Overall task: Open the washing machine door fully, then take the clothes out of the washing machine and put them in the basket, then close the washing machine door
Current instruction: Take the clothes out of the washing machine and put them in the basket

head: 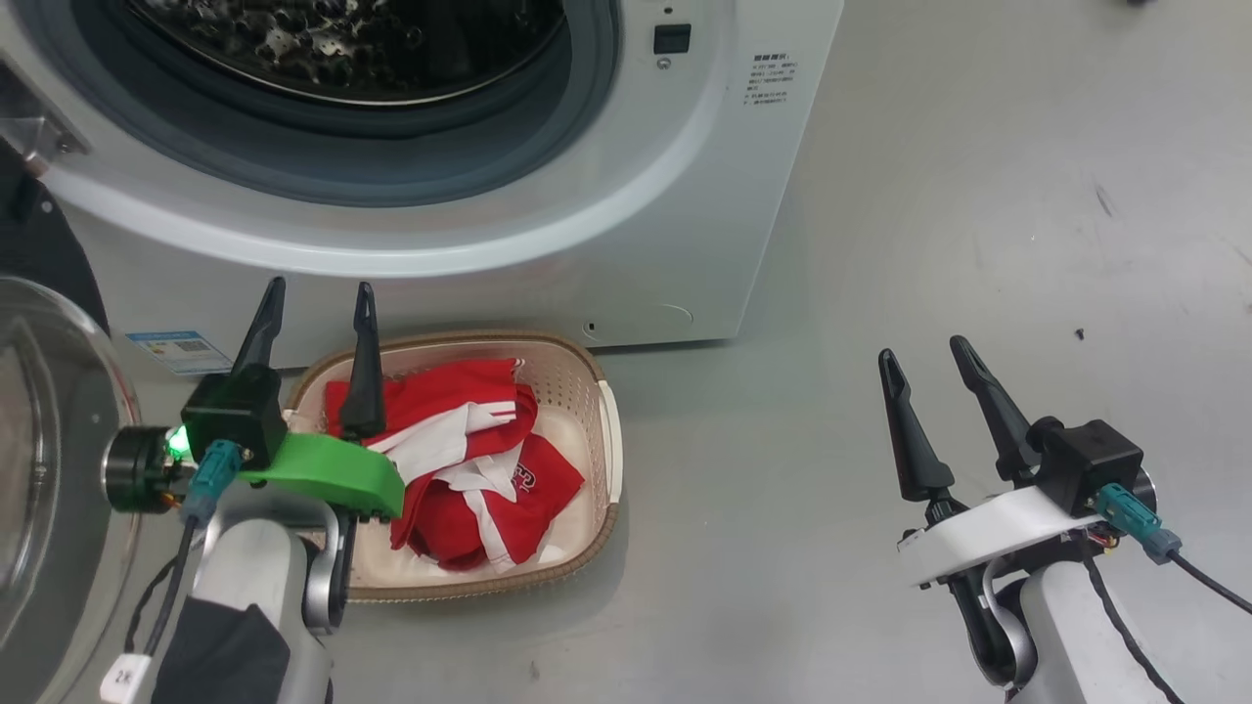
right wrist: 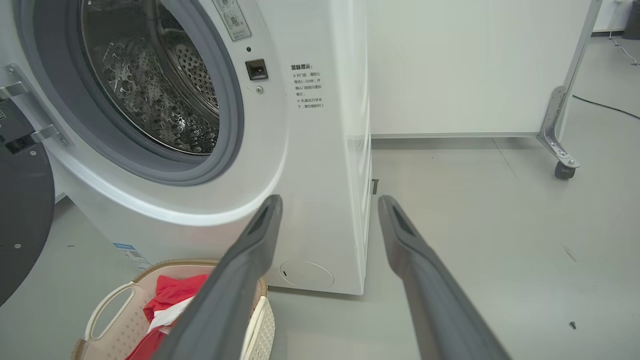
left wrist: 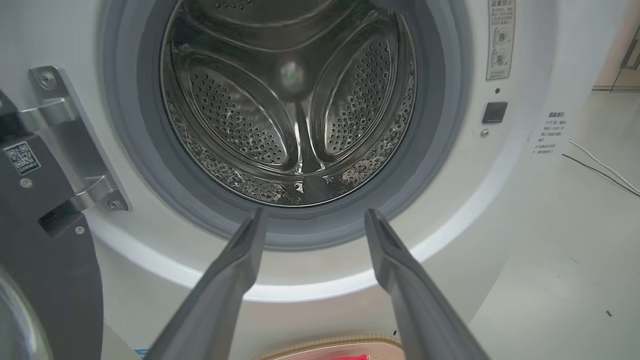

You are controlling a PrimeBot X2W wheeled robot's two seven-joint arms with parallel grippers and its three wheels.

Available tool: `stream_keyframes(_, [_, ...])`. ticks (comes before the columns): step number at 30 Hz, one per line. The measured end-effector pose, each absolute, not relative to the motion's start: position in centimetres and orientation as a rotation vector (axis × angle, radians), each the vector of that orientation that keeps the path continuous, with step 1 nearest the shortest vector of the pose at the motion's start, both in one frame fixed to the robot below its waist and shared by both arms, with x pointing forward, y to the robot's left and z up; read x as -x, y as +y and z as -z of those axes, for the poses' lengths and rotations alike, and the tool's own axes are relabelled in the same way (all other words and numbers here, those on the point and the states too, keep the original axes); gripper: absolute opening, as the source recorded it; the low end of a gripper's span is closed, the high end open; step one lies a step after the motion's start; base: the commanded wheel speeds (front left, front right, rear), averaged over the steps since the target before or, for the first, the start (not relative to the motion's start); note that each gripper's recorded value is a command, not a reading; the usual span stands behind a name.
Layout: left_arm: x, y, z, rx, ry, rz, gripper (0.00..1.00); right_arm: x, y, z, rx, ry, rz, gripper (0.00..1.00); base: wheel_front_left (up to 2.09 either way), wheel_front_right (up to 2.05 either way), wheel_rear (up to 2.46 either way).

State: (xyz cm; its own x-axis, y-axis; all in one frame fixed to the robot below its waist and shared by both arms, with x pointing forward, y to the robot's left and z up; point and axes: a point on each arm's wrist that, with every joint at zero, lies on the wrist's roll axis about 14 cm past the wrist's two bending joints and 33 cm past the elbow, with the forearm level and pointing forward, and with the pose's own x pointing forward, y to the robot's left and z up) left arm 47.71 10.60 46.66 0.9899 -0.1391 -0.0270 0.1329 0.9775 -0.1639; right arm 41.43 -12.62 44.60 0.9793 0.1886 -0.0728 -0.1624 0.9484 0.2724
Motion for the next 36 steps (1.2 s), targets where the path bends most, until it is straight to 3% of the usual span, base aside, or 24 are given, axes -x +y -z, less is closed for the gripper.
stream_keyframes(20, [-37.6,11.4,-46.6,0.163,0.065,0.113,1.00,-36.7,-12.7,-47.0,-0.262,0.047,-0.161,1.00,0.00,0.00,0.00])
stream_keyframes(36, [-35.6,10.5,-48.1,0.174,0.024,0.139,1.00,-34.1,-13.4,-46.8,-0.260,0.051,-0.121,1.00,0.00,0.00,0.00])
